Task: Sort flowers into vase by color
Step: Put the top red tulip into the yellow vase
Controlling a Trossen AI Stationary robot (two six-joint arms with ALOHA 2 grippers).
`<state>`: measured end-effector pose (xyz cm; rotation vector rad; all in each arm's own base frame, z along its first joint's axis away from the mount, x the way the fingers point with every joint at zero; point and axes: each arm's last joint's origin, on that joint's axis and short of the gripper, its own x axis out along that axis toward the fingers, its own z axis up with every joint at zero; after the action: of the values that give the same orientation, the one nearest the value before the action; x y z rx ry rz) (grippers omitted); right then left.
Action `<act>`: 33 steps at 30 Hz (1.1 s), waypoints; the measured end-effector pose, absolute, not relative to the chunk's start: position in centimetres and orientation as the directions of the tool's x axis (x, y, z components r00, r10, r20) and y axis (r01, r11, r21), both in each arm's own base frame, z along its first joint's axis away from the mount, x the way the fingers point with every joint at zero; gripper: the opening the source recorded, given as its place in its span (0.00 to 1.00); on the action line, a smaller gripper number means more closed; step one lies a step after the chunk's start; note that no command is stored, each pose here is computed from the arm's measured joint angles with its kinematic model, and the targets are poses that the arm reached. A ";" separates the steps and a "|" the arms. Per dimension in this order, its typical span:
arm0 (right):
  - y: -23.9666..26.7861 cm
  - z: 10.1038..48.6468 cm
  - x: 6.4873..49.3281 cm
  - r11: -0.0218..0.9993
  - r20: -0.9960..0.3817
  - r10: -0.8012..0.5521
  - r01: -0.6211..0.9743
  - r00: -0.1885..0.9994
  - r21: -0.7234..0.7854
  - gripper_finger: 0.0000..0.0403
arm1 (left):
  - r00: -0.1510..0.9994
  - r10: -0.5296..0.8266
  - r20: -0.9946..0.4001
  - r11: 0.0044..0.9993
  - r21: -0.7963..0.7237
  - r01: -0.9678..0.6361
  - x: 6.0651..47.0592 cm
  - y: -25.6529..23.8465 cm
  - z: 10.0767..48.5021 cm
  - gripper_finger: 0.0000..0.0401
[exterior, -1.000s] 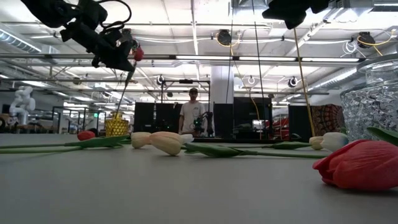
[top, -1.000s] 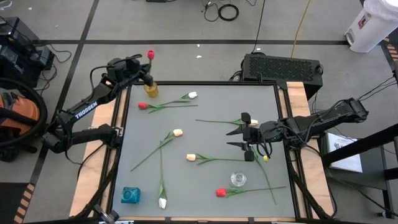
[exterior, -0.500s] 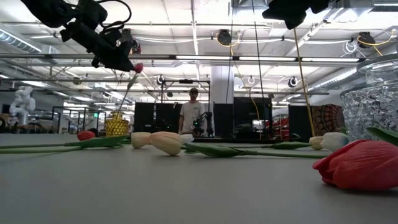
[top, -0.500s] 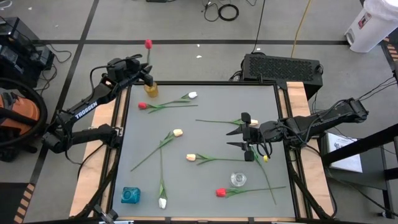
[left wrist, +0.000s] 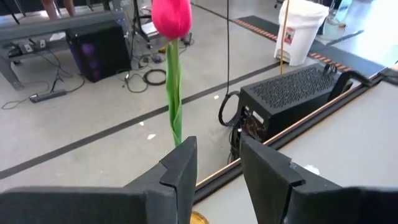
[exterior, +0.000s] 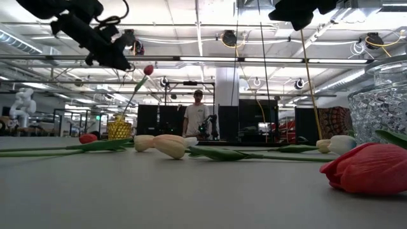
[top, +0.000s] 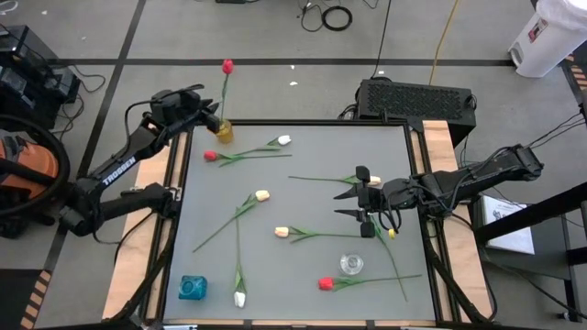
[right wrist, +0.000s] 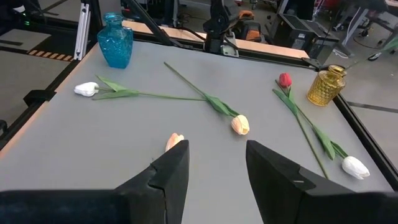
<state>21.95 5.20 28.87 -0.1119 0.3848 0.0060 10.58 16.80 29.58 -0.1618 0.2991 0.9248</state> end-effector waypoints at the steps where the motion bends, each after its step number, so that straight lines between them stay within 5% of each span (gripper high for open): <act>1: 5.2 28.9 22.0 0.994 -0.375 -0.016 -0.027 0.927 -0.108 0.37 | 0.568 0.761 -0.315 0.594 -0.014 -0.804 10.5 16.5 29.8 0.32; 33: 5.2 28.7 21.9 0.995 -0.397 -0.018 -0.024 0.918 -0.101 0.37 | 0.713 0.574 -0.403 0.734 -0.134 -0.666 10.4 9.1 30.3 0.32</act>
<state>21.86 5.17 28.65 -0.1050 0.4091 0.0031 10.42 9.10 30.26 -0.2797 0.3499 0.6972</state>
